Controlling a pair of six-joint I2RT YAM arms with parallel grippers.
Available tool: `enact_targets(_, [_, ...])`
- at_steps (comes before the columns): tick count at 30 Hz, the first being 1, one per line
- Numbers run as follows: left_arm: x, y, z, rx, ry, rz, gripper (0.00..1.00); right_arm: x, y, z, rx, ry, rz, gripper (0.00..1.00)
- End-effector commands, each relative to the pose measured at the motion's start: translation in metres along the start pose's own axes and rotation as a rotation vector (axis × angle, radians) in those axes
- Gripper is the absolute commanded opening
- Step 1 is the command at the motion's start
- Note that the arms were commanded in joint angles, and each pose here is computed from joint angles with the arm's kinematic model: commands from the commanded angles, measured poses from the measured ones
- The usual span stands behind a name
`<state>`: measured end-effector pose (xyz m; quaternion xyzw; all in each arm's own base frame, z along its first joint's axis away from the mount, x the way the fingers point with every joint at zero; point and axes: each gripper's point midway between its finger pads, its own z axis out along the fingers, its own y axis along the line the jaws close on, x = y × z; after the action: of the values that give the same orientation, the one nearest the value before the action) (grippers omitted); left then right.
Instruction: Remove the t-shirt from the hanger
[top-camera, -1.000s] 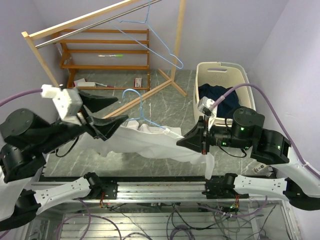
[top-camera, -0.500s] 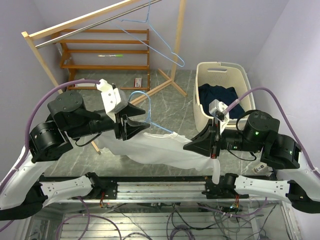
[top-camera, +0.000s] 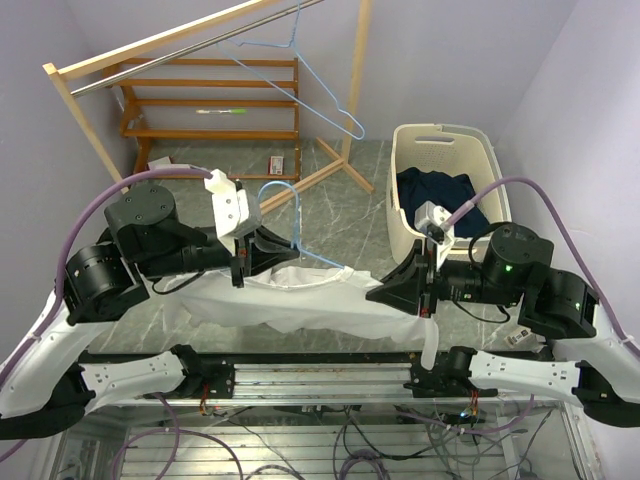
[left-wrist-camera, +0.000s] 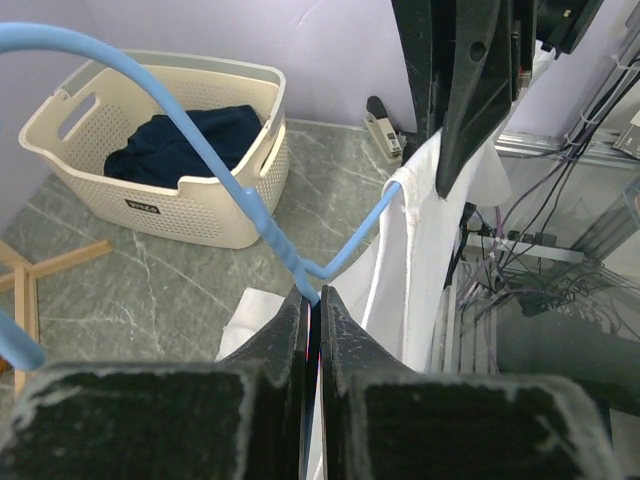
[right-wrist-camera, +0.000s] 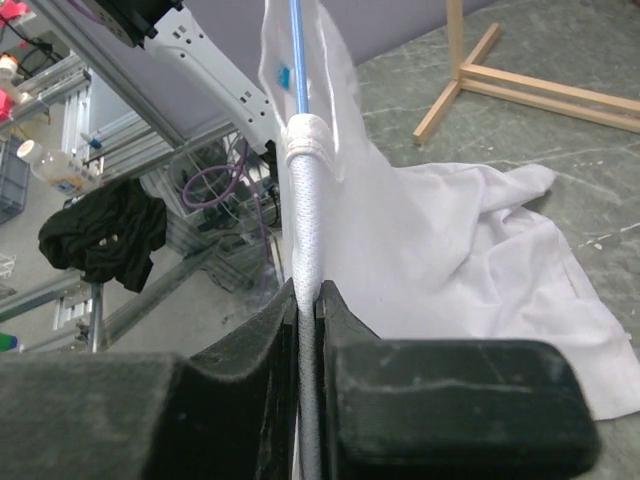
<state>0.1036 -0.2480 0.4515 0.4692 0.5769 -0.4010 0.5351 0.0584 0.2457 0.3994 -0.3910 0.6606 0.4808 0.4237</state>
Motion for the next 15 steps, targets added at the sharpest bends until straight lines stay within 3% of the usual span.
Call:
enact_targets(1, [-0.010, 0.003, -0.013, -0.047, -0.052, 0.008, 0.07, -0.006, -0.005, -0.013, 0.046, -0.059, -0.009, 0.25])
enact_targets(3, [-0.014, 0.004, -0.022, -0.074, -0.070, 0.016, 0.07, -0.001, -0.009, -0.020, 0.075, -0.063, -0.001, 0.42])
enact_targets(5, [-0.017, 0.005, -0.030, -0.095, -0.079, 0.022, 0.07, 0.003, -0.013, -0.030, 0.103, -0.070, 0.010, 0.52])
enact_targets(11, [-0.026, 0.006, -0.044, -0.127, -0.102, 0.034, 0.07, 0.013, -0.015, -0.056, 0.144, -0.090, 0.040, 0.54])
enact_targets(15, [-0.026, 0.005, -0.044, -0.124, -0.108, 0.032, 0.07, 0.021, -0.019, -0.060, 0.162, -0.094, 0.056, 0.47])
